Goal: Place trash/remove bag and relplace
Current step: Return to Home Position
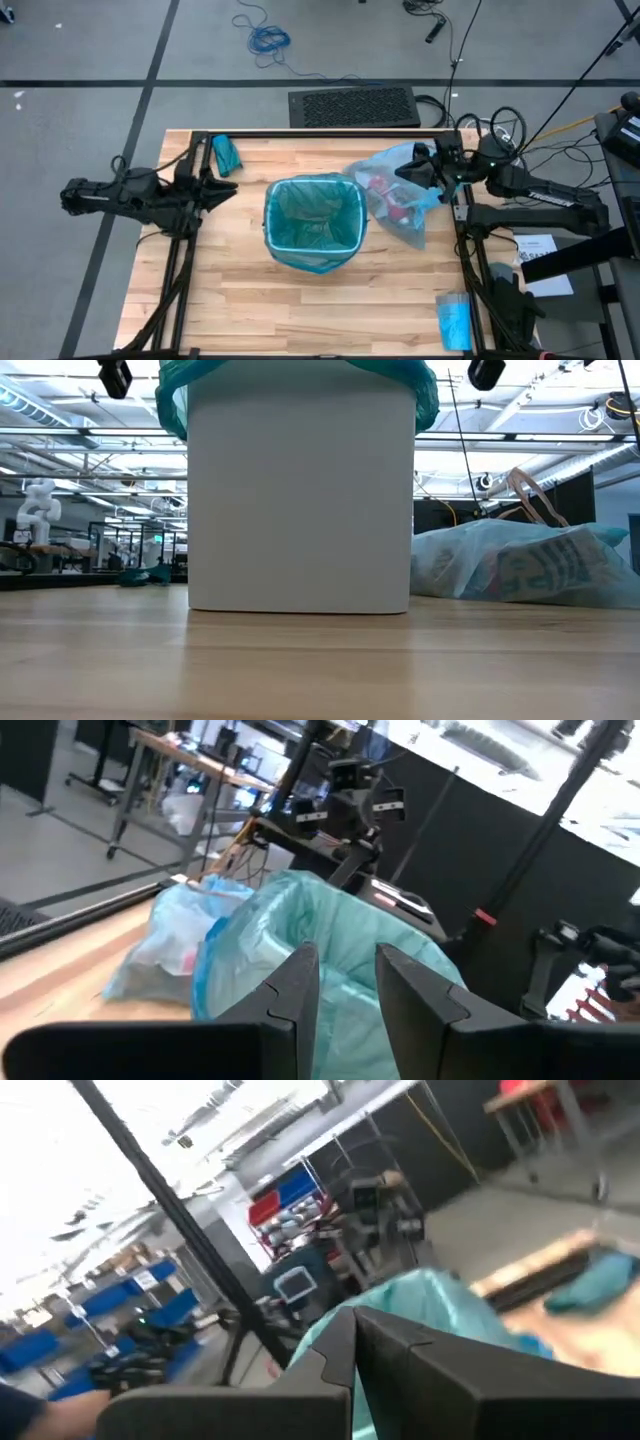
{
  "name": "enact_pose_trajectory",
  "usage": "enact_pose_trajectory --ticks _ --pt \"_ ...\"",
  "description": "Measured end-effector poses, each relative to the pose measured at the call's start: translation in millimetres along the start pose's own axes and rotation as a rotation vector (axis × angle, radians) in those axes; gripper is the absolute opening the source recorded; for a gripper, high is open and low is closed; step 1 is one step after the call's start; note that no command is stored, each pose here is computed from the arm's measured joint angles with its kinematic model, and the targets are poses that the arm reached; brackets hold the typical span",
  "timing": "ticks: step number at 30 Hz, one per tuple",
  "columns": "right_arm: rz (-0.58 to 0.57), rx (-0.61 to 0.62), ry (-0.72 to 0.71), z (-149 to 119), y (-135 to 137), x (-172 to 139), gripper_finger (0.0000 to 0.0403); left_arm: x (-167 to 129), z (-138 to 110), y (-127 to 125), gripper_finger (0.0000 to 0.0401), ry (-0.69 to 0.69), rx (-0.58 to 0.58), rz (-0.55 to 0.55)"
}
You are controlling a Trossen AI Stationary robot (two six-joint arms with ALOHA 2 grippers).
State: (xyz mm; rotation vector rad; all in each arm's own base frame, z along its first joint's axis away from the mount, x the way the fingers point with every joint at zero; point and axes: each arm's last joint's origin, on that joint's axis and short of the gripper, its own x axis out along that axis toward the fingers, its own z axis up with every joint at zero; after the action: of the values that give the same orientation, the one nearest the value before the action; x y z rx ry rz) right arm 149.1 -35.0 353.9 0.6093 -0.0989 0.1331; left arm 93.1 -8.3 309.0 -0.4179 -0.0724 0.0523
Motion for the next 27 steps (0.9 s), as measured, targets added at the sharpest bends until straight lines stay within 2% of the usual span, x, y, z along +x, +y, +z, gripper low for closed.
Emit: enact_pose_trajectory --ticks 5,10,13,15,20,22,25,27 --pt "-0.097 0.151 0.137 -15 -6 -5 0.0 -2 -2 1 0.0097 0.023 -0.022 0.001" --pt "-0.204 0.049 0.144 -22 -9 -5 0.0 0 -3 2 0.0097 0.022 -0.019 0.034" --pt "-0.148 -0.11 0.137 -21 -2 -4 0.0 1 -5 4 0.0097 0.028 -0.132 0.077" --pt "-0.128 -0.169 0.144 -22 1 -5 0.0 0 -9 6 0.0097 0.072 -0.133 0.103" --pt "-0.27 -0.102 0.286 -37 -7 -13 0.0 -4 -18 10 0.0097 0.179 -0.053 0.118" --pt "-0.278 -0.172 0.293 -39 -6 -14 0.0 -5 -20 11 0.0097 0.195 -0.012 0.139" --pt "-0.165 -0.366 0.23 -33 5 -11 0.0 -5 -22 13 0.0097 0.196 0.083 0.155" --pt "-0.141 -0.465 0.201 -30 8 -12 0.0 -8 -20 13 0.0097 0.174 0.139 0.161"
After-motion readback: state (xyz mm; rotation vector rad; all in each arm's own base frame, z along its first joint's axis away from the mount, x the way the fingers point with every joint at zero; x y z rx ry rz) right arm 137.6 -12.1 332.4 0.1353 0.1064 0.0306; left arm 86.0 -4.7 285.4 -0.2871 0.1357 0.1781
